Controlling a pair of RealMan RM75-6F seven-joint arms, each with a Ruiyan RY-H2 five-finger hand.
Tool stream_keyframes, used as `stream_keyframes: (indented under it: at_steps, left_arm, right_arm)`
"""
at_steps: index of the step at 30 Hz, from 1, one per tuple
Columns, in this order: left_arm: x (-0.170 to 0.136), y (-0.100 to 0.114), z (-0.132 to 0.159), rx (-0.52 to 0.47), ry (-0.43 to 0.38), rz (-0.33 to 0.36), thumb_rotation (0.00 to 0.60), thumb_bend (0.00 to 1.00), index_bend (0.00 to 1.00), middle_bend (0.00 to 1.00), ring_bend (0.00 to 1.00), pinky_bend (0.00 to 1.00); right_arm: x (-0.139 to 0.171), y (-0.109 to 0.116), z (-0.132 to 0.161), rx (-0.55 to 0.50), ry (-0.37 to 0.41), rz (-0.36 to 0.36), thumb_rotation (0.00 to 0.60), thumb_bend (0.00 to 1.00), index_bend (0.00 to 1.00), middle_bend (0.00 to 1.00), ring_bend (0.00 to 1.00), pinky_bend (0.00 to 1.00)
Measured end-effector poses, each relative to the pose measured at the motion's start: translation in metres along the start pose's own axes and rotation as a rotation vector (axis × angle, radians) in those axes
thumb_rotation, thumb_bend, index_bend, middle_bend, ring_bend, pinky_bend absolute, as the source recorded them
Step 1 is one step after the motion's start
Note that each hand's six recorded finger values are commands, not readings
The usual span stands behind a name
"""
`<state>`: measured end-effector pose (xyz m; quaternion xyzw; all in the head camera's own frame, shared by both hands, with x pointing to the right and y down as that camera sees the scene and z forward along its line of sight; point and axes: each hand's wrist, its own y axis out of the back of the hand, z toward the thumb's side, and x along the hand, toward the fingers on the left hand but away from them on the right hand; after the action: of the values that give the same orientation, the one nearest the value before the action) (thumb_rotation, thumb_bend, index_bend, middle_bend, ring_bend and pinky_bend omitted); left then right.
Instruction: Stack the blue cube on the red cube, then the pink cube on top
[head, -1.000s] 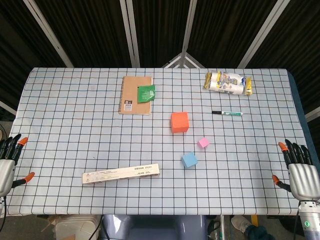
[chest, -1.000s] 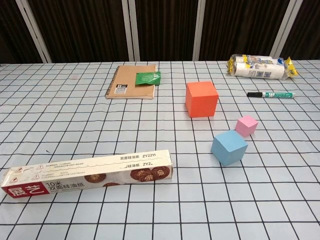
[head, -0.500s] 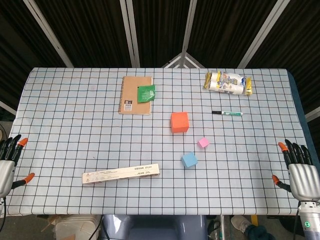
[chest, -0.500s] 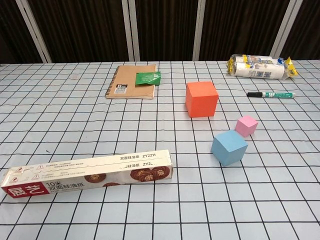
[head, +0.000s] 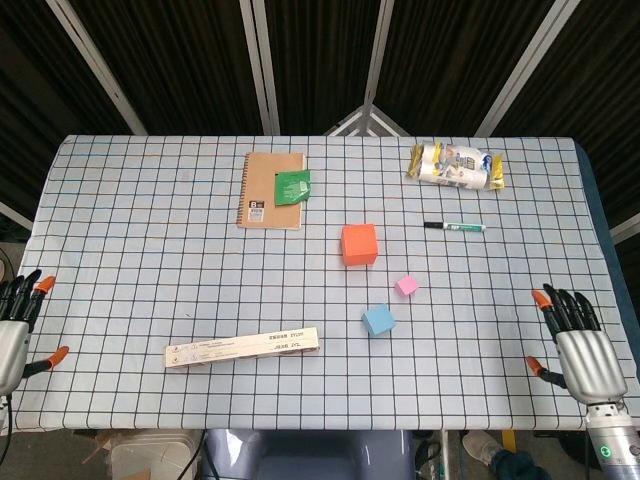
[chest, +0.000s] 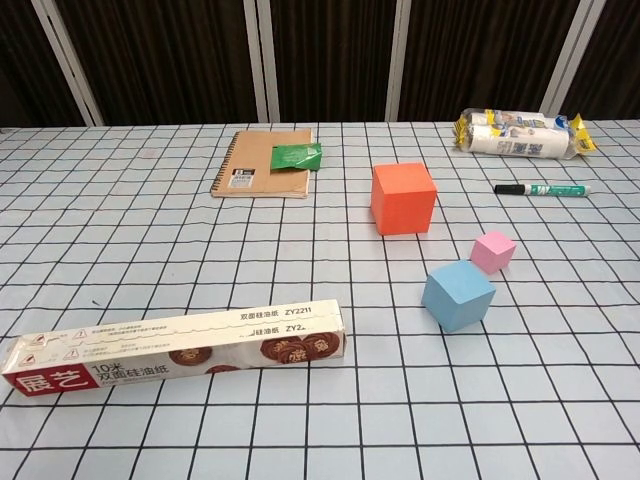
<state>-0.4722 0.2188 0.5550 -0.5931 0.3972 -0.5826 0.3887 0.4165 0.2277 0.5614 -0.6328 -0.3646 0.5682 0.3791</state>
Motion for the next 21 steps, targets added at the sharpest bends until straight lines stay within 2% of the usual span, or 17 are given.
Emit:
stream_keyframes:
  at_steps: [5, 12, 18, 21]
  left_arm:
    - [0.0, 0.001, -0.002, -0.001, 0.009, 0.005, 0.6, 0.11, 0.03, 0.0, 0.0, 0.0]
    - [0.0, 0.001, 0.0, 0.007, 0.013, 0.009, 0.6, 0.11, 0.03, 0.0, 0.0, 0.0]
    - [0.0, 0.001, -0.002, 0.011, 0.024, 0.011, 0.6, 0.11, 0.03, 0.0, 0.0, 0.0]
    - [0.001, 0.0, -0.002, 0.015, 0.024, 0.009, 0.6, 0.11, 0.03, 0.0, 0.0, 0.0]
  right_arm:
    - [-0.012, -0.002, 0.022, 0.006, 0.105, 0.028, 0.6, 0.26, 0.04, 0.0, 0.0, 0.0]
    - [-0.042, -0.02, 0.055, 0.026, 0.237, 0.16, 0.6, 0.26, 0.06, 0.0, 0.0, 0.0]
    - [-0.072, -0.033, 0.084, 0.073, 0.298, 0.244, 0.6, 0.26, 0.1, 0.0, 0.0, 0.0]
    - [-0.085, -0.038, 0.101, 0.069, 0.321, 0.263, 0.6, 0.26, 0.12, 0.0, 0.0, 0.0]
